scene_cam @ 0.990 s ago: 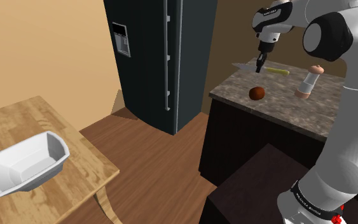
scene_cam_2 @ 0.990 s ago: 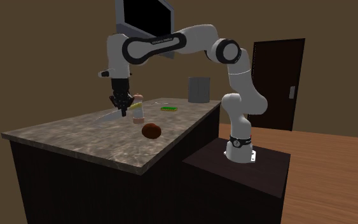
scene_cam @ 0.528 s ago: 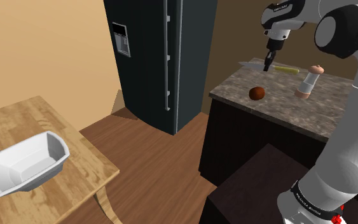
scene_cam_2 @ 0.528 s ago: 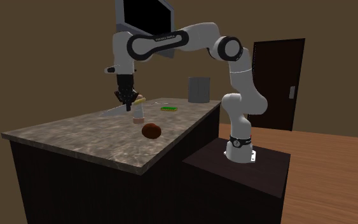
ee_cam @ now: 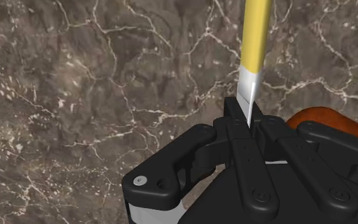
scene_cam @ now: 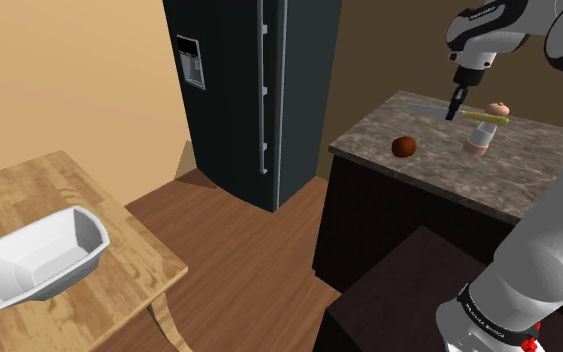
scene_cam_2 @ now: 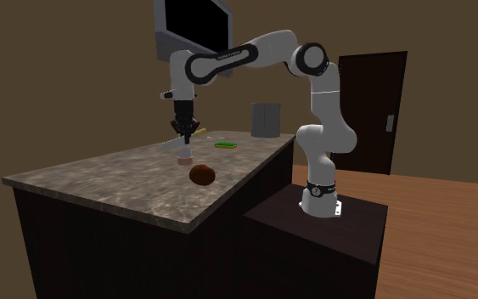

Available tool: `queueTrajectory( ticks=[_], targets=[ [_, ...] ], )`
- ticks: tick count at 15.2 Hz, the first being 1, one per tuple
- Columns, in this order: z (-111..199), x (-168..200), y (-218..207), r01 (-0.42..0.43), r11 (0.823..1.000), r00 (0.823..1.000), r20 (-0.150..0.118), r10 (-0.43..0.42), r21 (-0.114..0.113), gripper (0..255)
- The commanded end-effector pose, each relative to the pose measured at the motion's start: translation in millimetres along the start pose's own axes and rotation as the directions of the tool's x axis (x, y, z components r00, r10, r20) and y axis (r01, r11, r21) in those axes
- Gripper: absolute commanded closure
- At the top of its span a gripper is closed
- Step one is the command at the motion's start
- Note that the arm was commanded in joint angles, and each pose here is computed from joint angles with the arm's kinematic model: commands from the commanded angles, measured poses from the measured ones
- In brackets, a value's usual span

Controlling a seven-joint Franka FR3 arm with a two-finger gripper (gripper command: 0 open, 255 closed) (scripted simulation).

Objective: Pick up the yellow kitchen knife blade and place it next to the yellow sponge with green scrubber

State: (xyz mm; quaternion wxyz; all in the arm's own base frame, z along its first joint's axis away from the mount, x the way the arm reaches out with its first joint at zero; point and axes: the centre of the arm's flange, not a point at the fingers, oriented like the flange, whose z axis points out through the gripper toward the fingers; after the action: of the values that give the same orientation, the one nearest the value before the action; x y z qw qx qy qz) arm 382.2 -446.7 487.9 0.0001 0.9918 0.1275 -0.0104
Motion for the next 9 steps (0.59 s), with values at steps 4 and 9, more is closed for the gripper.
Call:
queueTrajectory(
  ticks=[4,9],
  targets=[
    [-0.9,-66.0,5.8,0.001,1.000,1.000,0.000,-0.001,0.000,255],
    [0.2,-131.8,11.1,0.001,1.000,1.000,0.000,-0.001,0.000,255]
  ],
)
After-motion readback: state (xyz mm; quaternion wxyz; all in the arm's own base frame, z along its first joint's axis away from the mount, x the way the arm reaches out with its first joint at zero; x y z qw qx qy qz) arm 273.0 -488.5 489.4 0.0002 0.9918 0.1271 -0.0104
